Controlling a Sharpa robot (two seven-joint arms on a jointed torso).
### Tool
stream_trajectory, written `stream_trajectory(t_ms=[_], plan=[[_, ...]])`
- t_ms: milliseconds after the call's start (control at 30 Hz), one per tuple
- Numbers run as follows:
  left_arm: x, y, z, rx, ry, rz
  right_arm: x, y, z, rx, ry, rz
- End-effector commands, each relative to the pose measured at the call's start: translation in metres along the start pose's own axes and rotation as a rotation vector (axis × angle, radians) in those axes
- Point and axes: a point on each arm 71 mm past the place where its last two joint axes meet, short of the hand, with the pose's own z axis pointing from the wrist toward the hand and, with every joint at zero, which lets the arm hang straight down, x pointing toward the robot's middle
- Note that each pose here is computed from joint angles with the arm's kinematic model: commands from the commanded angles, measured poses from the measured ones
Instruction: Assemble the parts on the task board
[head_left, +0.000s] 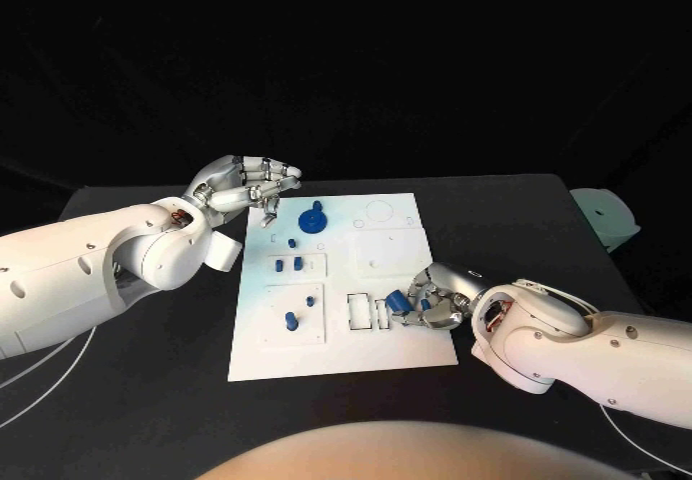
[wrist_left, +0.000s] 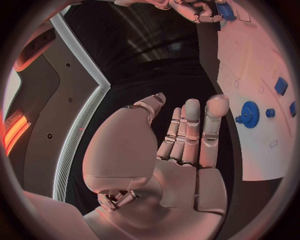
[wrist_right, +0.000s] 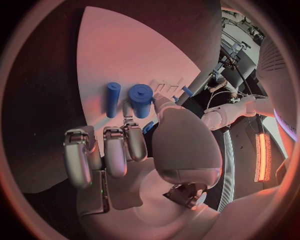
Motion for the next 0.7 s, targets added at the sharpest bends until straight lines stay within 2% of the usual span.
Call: stream_trajectory(t_ms=[33,233,433,600,700], plan=[[0.0025,-0.0010,0.0004,0.005,0.021,-0.017,0.008,-0.002,0.000,0.013,0.026,-0.028],[0.0023,-0.0010,0.0003,0.006,0.020,-0.018,0.003,-0.001,-0.006,0.002,-0.048,0.042],[0.0021,-0.0008,0.0006,0.005,0.019,-0.017,-0.006,0.005,-0.016,-0.020,-0.098,0.110],[0.0031,-0.0008,0.0014,0.006,0.022,-0.018,-0.012,0.017,-0.022,-0.053,-0.128,0.158],[0.0037,-0.0008,0.0019,0.006,0.023,-0.019,-0.012,0.022,-0.024,-0.062,-0.126,0.172]])
